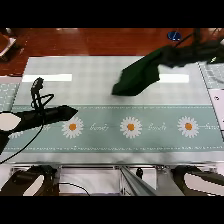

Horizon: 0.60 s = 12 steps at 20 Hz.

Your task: Fold the shirts.

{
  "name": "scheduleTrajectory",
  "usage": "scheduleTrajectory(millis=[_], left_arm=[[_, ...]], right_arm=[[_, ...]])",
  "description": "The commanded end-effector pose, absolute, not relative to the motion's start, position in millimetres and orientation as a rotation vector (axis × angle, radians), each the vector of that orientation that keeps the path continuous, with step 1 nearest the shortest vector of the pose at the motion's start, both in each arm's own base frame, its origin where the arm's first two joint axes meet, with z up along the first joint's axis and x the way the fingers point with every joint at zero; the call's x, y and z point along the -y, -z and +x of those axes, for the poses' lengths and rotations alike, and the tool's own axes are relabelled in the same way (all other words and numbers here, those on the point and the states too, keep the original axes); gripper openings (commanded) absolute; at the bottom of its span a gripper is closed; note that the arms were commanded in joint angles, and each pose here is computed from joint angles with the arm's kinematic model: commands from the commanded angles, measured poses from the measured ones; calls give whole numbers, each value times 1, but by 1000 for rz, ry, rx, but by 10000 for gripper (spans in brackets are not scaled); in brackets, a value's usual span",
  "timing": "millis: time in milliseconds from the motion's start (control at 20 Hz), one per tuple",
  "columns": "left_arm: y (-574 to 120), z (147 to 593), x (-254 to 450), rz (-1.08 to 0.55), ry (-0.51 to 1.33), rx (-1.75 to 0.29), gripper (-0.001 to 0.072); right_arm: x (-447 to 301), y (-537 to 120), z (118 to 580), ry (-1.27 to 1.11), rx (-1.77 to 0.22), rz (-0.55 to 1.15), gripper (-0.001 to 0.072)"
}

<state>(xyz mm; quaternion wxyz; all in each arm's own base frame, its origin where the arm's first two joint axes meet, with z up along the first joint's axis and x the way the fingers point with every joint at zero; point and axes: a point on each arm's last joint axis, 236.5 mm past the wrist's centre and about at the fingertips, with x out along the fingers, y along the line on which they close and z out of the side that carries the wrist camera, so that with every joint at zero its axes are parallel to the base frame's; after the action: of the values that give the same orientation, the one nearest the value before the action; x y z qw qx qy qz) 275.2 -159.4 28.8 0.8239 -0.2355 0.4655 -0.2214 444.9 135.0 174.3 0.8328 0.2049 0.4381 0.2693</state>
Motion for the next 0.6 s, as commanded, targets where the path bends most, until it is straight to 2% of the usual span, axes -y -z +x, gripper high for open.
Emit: scheduleTrajectory(millis=[0,250,450,550], left_arm=[[-28,274,160,-500,474,-995,21],[-29,274,160,-501,474,-995,21],[-29,274,161,-505,475,-995,21],[-29,274,161,-505,475,-994,21]], right_arm=[[-66,-230,437,-425,-901,381,37],[39,-250,402,-171,-923,567,37],[118,-224,326,78,-1095,663,36],[139,-222,299,186,-1080,685,34]])
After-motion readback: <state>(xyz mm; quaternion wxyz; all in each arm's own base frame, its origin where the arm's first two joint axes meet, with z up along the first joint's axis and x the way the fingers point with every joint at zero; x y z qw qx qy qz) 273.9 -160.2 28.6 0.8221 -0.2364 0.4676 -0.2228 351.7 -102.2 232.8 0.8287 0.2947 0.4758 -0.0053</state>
